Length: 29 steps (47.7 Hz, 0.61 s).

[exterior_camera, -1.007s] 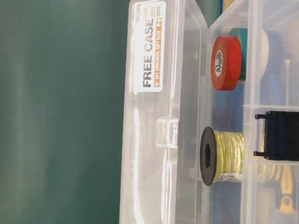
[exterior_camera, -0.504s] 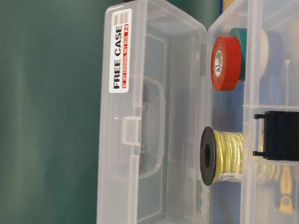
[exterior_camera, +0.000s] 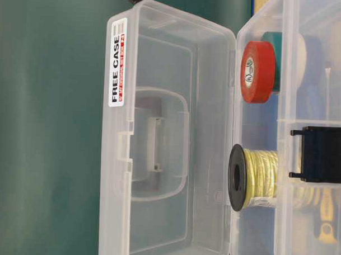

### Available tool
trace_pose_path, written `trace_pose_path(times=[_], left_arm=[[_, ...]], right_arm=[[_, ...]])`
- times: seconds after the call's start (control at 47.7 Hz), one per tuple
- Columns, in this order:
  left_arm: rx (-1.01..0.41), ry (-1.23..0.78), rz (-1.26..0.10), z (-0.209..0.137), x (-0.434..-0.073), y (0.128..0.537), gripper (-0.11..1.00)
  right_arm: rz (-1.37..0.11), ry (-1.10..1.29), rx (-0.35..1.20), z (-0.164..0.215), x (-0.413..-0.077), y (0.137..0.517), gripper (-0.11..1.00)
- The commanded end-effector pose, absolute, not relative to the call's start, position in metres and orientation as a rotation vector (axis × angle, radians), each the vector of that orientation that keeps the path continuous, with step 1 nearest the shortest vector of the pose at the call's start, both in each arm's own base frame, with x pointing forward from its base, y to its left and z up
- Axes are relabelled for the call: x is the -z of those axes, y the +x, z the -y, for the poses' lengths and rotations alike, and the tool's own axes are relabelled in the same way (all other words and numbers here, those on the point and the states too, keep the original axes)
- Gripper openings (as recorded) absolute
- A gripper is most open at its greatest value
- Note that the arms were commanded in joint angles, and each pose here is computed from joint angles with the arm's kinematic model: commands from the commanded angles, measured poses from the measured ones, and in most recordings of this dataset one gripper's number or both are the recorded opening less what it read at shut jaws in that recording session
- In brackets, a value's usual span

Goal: Open the tool box with both arms.
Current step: 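Swing the lid back away from the box with both grippers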

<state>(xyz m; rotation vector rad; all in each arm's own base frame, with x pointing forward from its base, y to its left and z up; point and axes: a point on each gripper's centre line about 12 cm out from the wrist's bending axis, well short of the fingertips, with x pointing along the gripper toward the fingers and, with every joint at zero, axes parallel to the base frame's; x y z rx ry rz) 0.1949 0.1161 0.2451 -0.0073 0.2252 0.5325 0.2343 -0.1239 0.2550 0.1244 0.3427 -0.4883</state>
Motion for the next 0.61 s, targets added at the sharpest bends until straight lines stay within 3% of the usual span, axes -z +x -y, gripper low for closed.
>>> trace_pose_path(times=[0.0,0.587], left_arm=[[-0.554,0.007,-0.195,-0.123,-0.255,0.197,0.82],[-0.608,0.008,-0.227,-0.153,-0.245,0.217,0.82]], right_arm=[[-0.287,0.118,0.505,0.130,-0.270,0.237,0.83],[-0.257,0.123,0.595,0.156,-0.272,0.233,0.83]])
